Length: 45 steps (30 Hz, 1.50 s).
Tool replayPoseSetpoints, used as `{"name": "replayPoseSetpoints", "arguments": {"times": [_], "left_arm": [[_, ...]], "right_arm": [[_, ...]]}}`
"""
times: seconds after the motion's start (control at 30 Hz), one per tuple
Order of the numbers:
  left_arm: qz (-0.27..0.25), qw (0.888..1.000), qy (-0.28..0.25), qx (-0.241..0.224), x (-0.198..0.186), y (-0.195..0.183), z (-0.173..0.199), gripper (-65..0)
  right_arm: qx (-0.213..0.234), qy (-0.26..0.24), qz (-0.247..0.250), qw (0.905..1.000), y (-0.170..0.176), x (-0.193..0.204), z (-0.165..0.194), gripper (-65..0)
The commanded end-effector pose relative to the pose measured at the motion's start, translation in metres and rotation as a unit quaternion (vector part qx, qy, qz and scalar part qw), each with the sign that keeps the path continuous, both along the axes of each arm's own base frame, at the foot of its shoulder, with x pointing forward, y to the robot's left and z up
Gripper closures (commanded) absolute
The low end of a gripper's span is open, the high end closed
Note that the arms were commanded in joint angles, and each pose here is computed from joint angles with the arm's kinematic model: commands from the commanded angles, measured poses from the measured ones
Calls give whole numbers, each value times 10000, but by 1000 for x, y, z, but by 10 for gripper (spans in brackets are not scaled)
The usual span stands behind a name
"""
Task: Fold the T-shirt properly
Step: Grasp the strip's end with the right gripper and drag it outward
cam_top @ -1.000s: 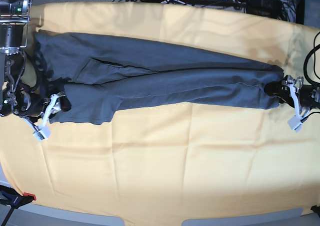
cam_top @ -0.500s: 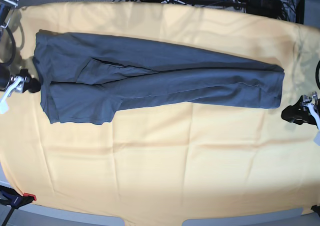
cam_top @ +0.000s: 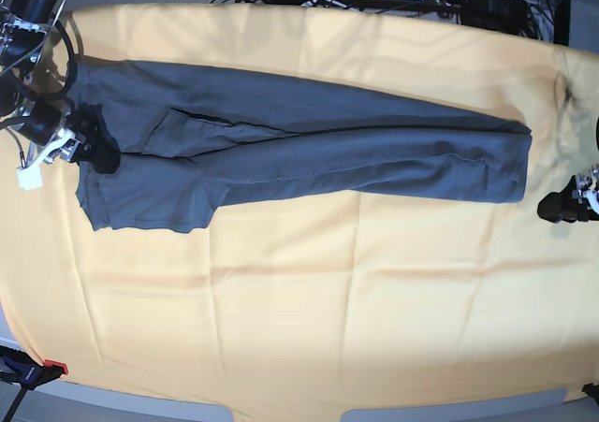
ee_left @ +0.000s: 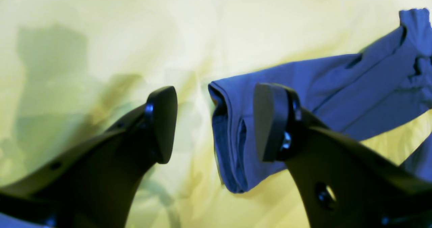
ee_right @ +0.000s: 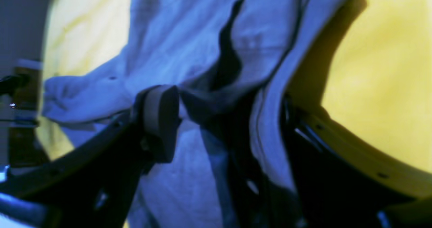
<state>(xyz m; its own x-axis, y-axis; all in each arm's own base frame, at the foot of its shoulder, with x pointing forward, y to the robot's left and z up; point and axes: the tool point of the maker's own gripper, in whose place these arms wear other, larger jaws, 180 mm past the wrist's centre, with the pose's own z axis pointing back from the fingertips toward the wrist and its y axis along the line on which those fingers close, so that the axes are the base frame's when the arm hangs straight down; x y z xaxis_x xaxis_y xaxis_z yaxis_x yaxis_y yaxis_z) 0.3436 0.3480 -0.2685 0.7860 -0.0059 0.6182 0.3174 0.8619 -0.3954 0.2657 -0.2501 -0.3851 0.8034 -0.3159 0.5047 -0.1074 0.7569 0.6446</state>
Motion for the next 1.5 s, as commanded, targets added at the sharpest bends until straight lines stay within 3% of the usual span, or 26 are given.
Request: {"name": "replayPoseSetpoints", "arguments": {"times": [0.0,0.1,0.17,0.27,0.43,0.57,0.6,0.8,1.03,1.17,1.33,1.47], "left_arm": [[75,9995,-302,39,8,10,24,-373],[72,9995,-304,38,8,10,24,-373],[71,9995,-308,36,8,10,24,-373],[62,9994,-338,-11,8,8,25,-373],[63,9994,-345,-28,9,8,26,-373],[63,9994,-344,-24,8,8,26,-373],[63,9994,-344,-24,8,8,26,-373],[64,9995,-324,20,8,9,25,-373],[62,9994,-329,7,8,9,25,-373],[61,9994,-327,9,8,9,25,-373],[58,9995,-324,5,8,8,25,-373],[11,9997,-236,-7,5,6,22,-373]], "right_arm": [[-107,228,263,9993,2,-10,-5,-394],[240,202,655,9974,17,-18,3,-394],[584,-74,602,9964,22,-12,17,-393],[651,-120,592,9960,24,-11,19,-376],[511,-226,379,9977,17,-4,18,-245],[396,-306,268,9984,12,2,18,-22],[357,-299,277,9985,11,3,18,0],[2,-340,247,9991,-7,11,25,0],[-852,-432,238,9951,-46,33,46,0],[-1506,-516,123,9872,-75,49,61,0],[-2354,-480,-76,9707,-109,59,68,0],[-2424,-579,-130,9684,-113,63,75,-11]]}}
